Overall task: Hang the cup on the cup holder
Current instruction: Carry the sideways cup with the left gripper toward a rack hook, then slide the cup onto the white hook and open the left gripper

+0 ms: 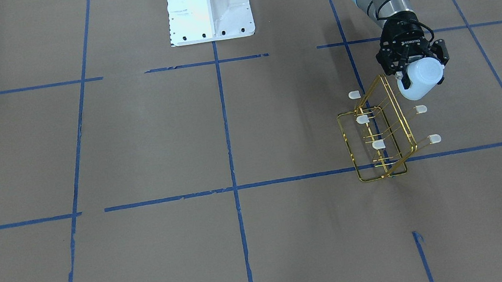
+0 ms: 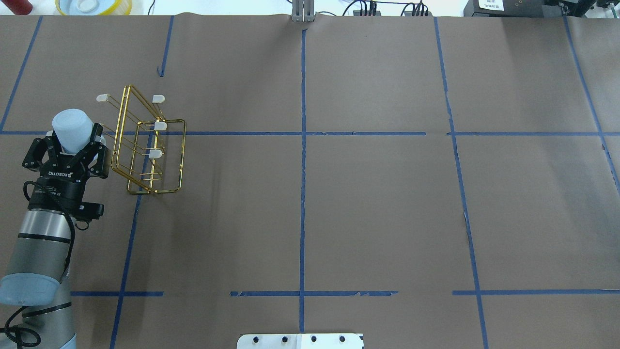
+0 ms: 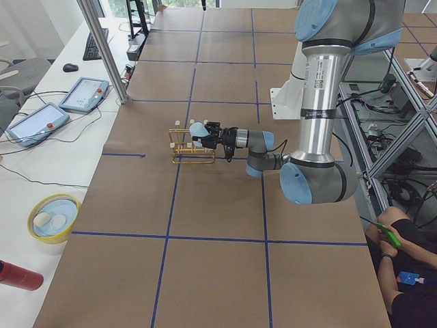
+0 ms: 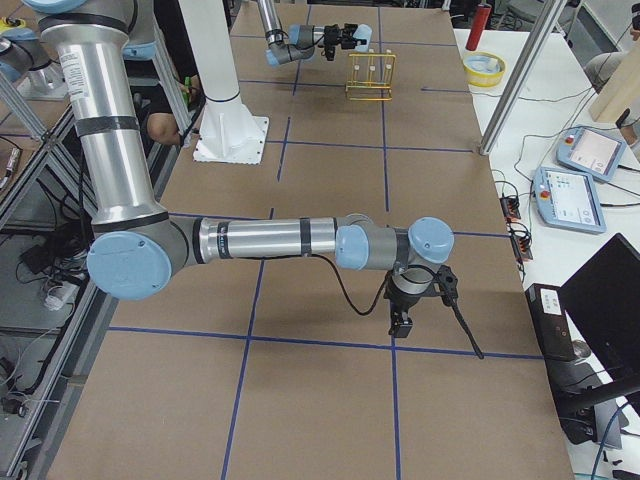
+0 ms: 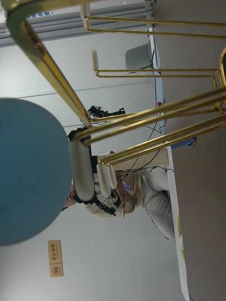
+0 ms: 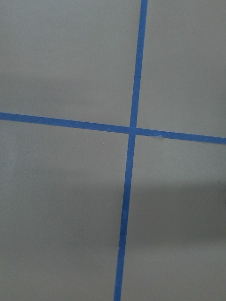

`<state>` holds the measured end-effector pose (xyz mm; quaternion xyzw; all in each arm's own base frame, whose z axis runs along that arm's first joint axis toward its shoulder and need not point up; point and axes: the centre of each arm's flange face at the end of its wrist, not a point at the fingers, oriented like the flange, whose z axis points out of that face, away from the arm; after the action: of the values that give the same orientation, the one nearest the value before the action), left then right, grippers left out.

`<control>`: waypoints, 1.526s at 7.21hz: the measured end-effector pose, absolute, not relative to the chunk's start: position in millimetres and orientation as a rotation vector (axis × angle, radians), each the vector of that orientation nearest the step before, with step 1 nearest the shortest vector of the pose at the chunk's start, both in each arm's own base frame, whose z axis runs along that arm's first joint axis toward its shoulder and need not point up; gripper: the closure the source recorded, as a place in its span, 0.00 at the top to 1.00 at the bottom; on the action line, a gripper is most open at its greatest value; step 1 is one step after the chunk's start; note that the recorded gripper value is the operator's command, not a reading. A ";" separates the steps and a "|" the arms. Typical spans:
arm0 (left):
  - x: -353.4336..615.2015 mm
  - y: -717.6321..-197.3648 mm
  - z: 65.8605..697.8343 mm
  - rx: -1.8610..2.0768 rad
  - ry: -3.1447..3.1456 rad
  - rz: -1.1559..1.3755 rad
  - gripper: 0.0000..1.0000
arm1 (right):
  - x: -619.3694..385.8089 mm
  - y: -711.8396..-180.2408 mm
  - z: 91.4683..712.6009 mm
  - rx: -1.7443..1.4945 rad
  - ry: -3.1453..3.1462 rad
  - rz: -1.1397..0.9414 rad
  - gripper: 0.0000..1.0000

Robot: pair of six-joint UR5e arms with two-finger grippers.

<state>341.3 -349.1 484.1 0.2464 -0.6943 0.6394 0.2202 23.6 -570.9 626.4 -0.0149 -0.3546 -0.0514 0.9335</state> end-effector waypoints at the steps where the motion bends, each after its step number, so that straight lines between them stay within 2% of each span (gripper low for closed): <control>1: 342.5 -348.9 485.7 0.689 -1.919 1.771 0.00 | 23.6 -570.8 626.5 -0.031 -0.725 -0.105 1.00; 2: 343.3 -348.4 486.4 0.695 -1.917 1.772 0.29 | 23.6 -570.8 626.5 -0.031 -0.725 -0.105 1.00; 3: 343.3 -348.2 486.8 0.698 -1.917 1.773 0.99 | 23.6 -570.9 626.4 -0.030 -0.725 -0.105 1.00; 9: 330.2 -350.6 460.4 0.753 -1.930 1.758 1.00 | 23.6 -570.9 626.5 -0.031 -0.725 -0.105 1.00; 11: 306.7 -349.6 436.5 0.731 -1.981 1.855 1.00 | 23.3 -570.9 626.4 -0.030 -0.725 -0.106 1.00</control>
<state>306.7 -349.6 436.5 0.2566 -0.6951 0.6511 0.1647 23.3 -570.9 626.4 -0.0149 -0.3546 -0.0517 0.9335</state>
